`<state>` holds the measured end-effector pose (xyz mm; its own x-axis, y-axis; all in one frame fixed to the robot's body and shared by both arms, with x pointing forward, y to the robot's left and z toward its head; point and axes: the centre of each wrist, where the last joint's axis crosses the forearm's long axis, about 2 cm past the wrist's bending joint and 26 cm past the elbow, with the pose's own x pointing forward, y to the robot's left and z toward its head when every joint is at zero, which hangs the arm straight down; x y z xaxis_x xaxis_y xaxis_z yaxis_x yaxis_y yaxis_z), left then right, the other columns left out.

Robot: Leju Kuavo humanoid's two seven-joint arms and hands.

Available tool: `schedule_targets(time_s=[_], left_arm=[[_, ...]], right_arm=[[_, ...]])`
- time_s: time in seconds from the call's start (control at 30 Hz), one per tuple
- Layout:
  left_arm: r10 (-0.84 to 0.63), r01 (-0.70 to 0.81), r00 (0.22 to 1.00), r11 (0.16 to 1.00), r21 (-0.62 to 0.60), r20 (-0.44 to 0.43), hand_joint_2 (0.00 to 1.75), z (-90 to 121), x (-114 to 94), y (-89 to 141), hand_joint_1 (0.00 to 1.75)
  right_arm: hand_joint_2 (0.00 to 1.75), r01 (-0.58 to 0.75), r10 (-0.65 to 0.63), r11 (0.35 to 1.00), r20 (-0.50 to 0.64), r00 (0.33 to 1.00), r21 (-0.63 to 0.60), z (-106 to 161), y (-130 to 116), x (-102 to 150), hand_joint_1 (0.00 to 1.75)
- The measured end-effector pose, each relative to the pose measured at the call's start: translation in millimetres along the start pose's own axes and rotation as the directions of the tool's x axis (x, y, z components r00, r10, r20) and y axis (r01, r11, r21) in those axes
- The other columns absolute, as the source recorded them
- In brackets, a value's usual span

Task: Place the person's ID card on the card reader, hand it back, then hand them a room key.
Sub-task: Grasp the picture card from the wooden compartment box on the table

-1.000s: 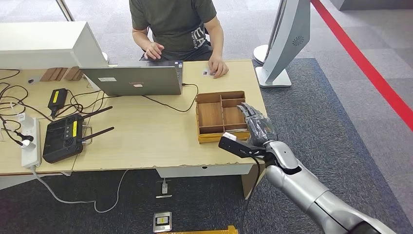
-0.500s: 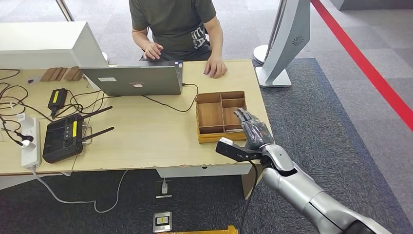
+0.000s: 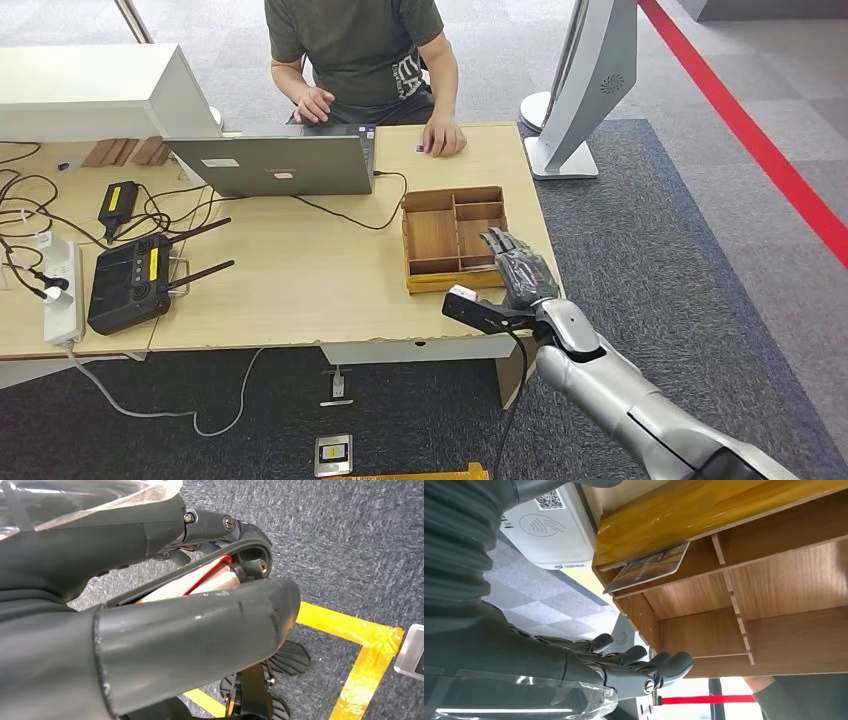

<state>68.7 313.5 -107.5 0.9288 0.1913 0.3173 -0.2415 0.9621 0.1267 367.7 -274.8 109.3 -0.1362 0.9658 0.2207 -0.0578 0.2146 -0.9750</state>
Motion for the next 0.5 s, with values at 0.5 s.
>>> schedule_targets(time_s=[0.5], left_arm=[[0.002, -0.002, 1.000, 1.000, 0.004, -0.004, 0.00, 0.1, -0.2, -0.1, 0.00]], right_arm=[[1.75, -0.010, 0.010, 1.000, -0.002, 1.000, -0.002, -3.1, 2.9, -2.7, 0.00]])
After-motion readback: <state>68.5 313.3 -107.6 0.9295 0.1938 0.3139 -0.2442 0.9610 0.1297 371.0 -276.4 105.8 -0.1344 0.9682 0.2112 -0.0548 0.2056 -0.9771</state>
